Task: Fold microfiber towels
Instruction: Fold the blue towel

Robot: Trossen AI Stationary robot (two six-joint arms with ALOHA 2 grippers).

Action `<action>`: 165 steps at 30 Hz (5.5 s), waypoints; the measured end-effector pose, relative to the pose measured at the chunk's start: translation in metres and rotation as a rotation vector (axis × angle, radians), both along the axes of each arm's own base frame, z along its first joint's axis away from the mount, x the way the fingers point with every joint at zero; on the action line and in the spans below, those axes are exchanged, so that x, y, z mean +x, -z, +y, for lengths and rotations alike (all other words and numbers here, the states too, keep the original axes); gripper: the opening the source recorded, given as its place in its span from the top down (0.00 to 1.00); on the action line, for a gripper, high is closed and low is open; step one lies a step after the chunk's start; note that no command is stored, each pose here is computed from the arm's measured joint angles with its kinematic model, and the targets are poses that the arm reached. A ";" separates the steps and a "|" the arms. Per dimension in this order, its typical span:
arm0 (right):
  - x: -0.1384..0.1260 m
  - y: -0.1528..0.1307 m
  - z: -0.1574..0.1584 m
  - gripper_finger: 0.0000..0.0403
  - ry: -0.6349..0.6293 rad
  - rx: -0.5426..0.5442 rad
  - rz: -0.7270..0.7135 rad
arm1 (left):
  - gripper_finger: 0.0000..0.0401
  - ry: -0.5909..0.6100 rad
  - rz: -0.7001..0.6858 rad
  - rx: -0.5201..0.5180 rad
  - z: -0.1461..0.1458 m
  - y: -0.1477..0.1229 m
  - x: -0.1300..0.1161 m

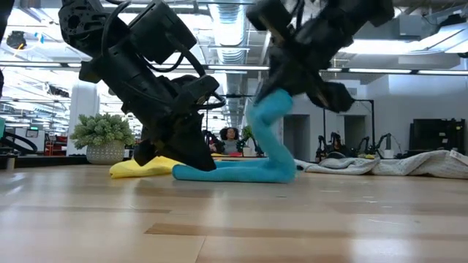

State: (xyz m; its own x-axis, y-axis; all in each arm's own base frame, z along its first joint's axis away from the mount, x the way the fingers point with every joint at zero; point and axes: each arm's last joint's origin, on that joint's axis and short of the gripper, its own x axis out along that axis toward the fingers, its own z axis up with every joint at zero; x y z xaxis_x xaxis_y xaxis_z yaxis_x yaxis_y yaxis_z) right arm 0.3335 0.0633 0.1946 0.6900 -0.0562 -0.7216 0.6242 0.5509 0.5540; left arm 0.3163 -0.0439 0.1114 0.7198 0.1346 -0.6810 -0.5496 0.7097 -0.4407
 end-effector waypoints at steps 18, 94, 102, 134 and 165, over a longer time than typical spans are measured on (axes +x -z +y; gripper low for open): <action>0.018 0.021 -0.017 0.63 -0.011 0.046 -0.015 | 1.00 -0.016 -0.003 0.015 0.001 0.000 0.000; 0.020 0.018 -0.015 0.44 -0.079 -0.133 -0.024 | 1.00 -0.113 -0.172 -0.459 0.037 -0.033 0.007; 0.035 0.025 -0.022 0.44 -0.119 -0.144 -0.005 | 1.00 -0.117 -0.218 -0.425 0.048 -0.049 0.004; 0.046 0.001 -0.037 0.44 -0.229 -0.195 -0.061 | 1.00 -0.165 -0.090 -0.317 0.045 -0.114 -0.064; -0.036 -0.027 0.016 0.44 -0.263 -0.355 0.385 | 0.43 -0.461 -0.116 -0.591 -0.040 -0.040 -0.024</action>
